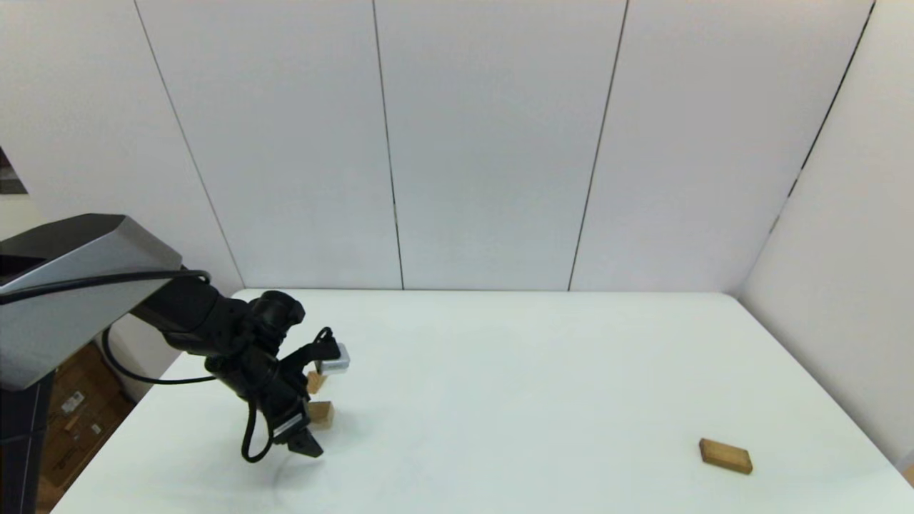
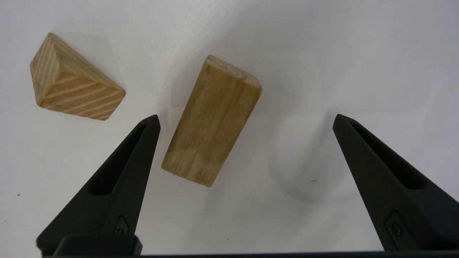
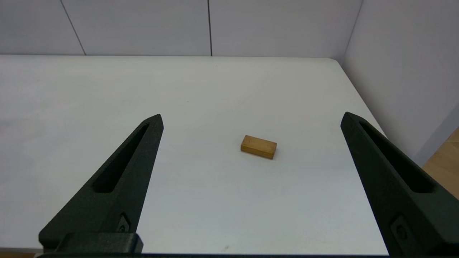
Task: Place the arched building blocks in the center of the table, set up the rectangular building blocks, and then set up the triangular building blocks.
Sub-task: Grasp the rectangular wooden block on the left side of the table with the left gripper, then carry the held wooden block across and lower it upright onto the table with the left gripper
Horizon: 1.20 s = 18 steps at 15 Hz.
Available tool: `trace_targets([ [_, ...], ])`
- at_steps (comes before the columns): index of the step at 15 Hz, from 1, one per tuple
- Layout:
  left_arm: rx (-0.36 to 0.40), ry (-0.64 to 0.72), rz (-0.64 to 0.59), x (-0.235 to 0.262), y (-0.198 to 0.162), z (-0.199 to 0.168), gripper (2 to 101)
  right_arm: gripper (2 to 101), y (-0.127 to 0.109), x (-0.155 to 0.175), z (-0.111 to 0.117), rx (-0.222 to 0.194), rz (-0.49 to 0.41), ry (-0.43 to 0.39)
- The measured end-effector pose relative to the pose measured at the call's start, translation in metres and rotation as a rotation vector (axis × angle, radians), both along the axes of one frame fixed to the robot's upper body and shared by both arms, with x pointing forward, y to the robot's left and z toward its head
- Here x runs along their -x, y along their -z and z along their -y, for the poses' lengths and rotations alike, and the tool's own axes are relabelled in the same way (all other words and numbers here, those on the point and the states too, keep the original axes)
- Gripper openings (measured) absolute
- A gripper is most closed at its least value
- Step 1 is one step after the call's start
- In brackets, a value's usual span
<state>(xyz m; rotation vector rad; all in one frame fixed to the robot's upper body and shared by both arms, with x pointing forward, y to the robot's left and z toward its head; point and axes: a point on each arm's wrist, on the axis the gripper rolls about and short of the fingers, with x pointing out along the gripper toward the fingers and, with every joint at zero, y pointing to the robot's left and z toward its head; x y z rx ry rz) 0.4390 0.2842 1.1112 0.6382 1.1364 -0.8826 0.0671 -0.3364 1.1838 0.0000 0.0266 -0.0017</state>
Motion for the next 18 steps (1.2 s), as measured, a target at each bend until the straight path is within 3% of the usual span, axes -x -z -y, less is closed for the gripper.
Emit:
trace_targets([
  [4,-0.006,0.007,0.001,0.000,0.001,-0.001,61.9,98.0,0.000,0.000,0.000,0.000,0.000,0.000],
  [7,-0.007,0.003,0.002,-0.001,0.001,-0.002,44.2,98.0,0.000,0.000,0.000,0.000,0.000,0.000],
  [8,-0.007,0.003,0.002,-0.001,0.001,-0.002,25.0,98.0,0.000,0.000,0.000,0.000,0.000,0.000],
  [13,-0.003,0.022,0.026,0.000,-0.007,0.001,26.1,98.0,0.000,0.000,0.000,0.000,0.000,0.000],
  [18,0.032,0.232,0.107,0.011,-0.040,0.074,26.1,98.0,0.000,0.000,0.000,0.000,-0.001,0.000],
])
